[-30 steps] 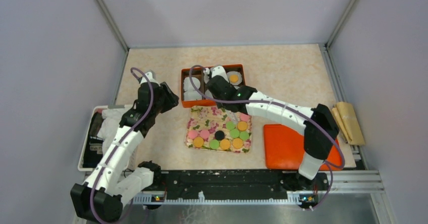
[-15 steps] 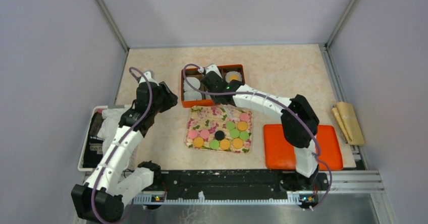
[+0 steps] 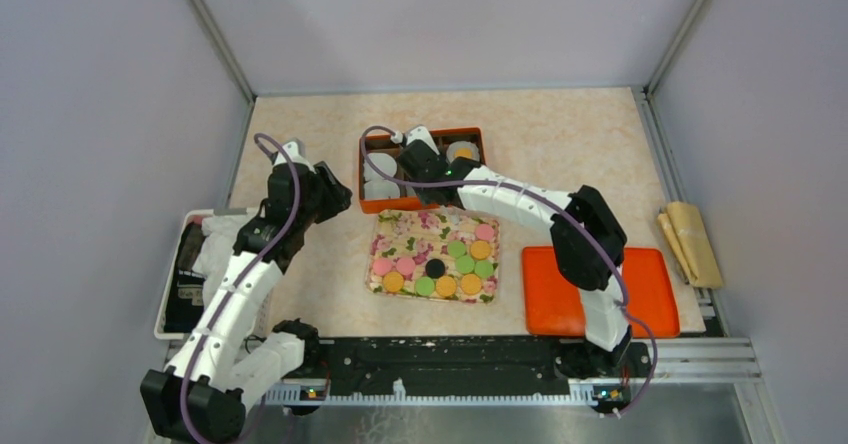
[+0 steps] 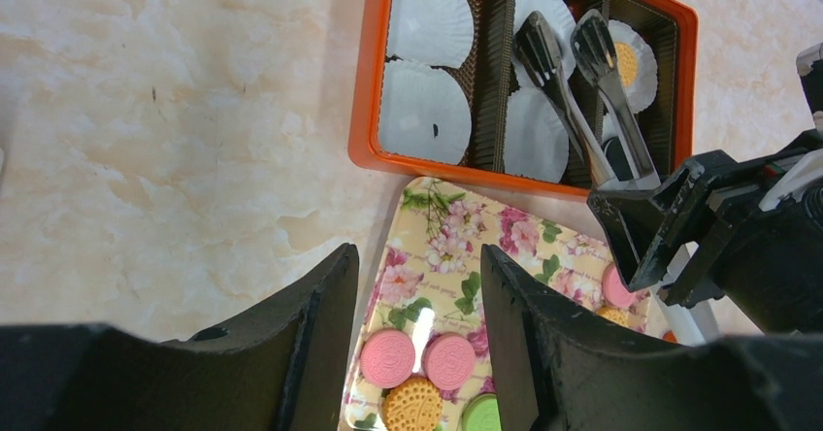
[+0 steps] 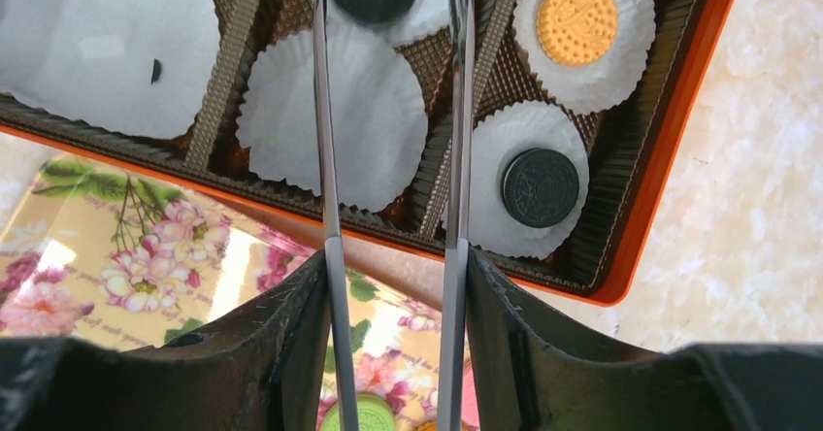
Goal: Pack the cookies
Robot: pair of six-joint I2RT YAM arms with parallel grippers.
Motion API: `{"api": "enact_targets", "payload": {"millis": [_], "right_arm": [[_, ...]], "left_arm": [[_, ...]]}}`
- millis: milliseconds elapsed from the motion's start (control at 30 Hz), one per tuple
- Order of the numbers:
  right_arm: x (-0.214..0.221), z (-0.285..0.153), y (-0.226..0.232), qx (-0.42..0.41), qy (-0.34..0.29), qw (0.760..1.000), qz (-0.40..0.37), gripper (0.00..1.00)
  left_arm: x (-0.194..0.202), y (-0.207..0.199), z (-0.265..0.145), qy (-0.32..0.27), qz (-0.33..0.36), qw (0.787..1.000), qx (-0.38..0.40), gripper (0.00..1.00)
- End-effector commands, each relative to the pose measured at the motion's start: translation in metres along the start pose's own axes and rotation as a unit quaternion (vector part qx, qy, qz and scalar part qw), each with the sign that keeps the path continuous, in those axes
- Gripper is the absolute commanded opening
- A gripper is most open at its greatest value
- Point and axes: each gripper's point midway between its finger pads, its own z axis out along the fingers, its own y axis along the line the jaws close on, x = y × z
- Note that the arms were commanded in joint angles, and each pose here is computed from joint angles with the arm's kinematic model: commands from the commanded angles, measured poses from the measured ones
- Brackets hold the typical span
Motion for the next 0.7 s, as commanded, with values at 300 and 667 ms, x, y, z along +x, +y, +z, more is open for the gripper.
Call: {"api": "enact_targets", "payload": {"millis": [300, 667], "right_arm": [[-0.046, -0.026, -0.013, -0.001, -0.064, 0.997, 0.037, 0.47], [-0.022, -0.132, -0.003, -0.055, -0.11, 0.992, 0.027, 0.47]], "left_arm": [[-0.006, -0.005, -0.005, -0.015, 0.005, 1.0, 0.02, 0.57], [-0.004, -0.009, -0.005, -0.011, -0.002, 0.999, 0.031, 0.57]]}}
